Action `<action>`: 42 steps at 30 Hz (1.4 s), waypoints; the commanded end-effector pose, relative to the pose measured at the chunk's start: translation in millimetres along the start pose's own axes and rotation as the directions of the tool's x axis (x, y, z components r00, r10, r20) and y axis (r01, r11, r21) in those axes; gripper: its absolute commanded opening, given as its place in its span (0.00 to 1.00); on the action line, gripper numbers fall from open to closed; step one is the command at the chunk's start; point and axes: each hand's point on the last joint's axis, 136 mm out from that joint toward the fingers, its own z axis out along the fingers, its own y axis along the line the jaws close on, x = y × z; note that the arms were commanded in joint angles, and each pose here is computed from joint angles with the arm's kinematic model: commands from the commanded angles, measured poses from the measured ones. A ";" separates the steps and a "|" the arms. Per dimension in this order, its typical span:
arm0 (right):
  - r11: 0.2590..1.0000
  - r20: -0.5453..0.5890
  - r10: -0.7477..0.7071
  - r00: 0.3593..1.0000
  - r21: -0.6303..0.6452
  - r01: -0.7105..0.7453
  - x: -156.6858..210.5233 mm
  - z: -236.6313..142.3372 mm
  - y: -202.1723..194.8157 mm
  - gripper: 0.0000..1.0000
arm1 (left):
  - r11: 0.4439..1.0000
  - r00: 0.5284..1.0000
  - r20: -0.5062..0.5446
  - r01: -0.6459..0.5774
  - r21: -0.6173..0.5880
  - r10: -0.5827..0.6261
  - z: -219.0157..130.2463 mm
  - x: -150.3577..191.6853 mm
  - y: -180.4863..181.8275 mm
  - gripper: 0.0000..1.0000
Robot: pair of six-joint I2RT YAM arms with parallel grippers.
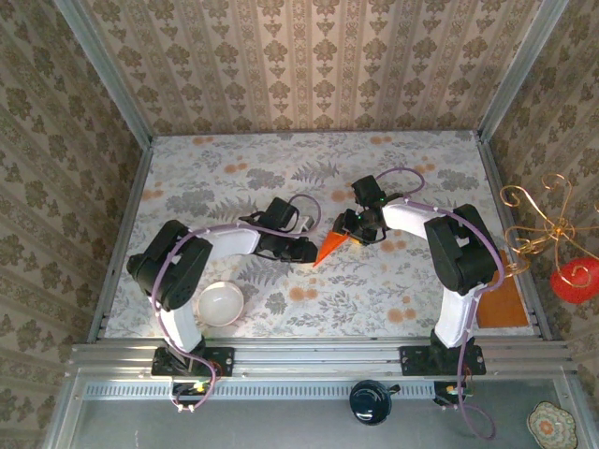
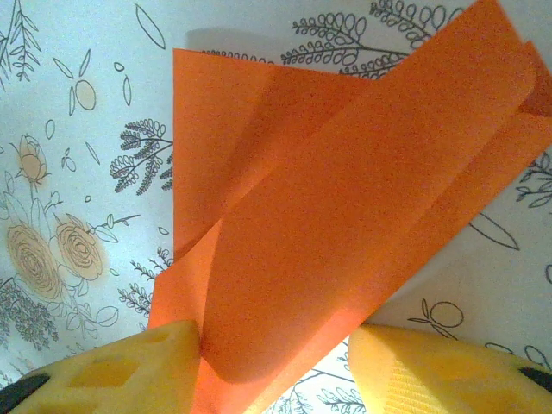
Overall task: Fold a paper plane with a square sheet of paper (pick it up from the middle)
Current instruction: Fold the wing for the fifth time at the center of the table.
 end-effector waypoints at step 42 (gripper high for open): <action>0.978 -0.091 0.037 0.995 0.209 -0.018 30.7 43.9 -63.6 0.51 | 0.993 0.995 0.025 -0.100 0.059 0.098 -19.3 -14.4 -25.7 0.31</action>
